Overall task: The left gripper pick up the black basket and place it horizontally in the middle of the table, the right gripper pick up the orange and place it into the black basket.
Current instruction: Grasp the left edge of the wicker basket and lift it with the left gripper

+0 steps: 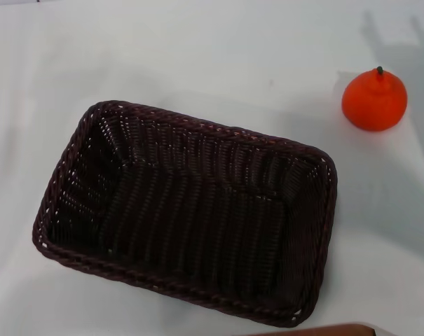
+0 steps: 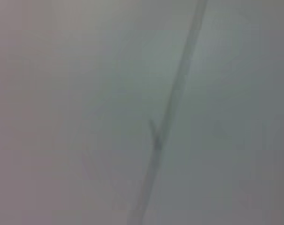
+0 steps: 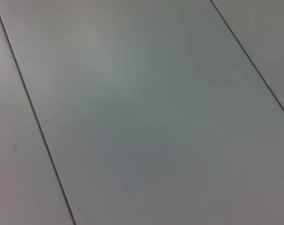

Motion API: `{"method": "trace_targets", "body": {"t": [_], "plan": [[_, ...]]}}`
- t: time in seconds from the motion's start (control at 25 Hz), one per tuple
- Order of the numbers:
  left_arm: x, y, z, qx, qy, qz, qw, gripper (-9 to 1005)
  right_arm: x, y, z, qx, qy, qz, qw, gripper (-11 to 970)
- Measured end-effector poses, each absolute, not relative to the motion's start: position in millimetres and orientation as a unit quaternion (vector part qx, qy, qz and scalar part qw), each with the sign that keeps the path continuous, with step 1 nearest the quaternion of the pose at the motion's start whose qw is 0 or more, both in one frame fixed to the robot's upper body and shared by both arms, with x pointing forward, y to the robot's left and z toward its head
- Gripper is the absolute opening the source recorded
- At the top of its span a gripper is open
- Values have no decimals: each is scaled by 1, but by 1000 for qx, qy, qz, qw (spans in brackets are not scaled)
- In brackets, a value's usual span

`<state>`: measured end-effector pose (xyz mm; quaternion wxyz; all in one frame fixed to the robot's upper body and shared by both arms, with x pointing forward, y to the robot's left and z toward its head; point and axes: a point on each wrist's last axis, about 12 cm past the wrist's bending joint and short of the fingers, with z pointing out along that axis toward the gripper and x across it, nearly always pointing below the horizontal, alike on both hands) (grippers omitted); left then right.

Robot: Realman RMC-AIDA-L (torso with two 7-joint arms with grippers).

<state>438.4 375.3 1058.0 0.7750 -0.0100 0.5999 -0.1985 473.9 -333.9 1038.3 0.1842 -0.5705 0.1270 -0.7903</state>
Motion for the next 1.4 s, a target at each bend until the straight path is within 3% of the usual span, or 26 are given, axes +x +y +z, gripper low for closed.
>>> {"method": "trace_targets", "body": {"t": [0.2, 0.4, 0.68, 0.84, 1.0, 1.4], "plan": [[451, 405, 1095, 62, 656, -298, 691, 710, 474, -333, 1038, -572, 124, -788, 192, 929], [469, 426, 1150, 126, 740, -327, 574, 714, 474, -332, 1036, -581, 121, -781, 195, 929], [490, 402, 1205, 188, 859, -298, 372, 721, 472, -331, 1033, -589, 120, -774, 200, 929], [498, 375, 1217, 190, 904, -250, 291, 725, 472, -330, 1032, -590, 122, -772, 203, 928], [503, 358, 1215, 176, 923, -224, 258, 728, 472, -331, 1033, -589, 127, -770, 208, 928], [504, 320, 1197, 187, 927, -257, 198, 721, 475, -332, 1032, -593, 132, -767, 207, 927]]}}
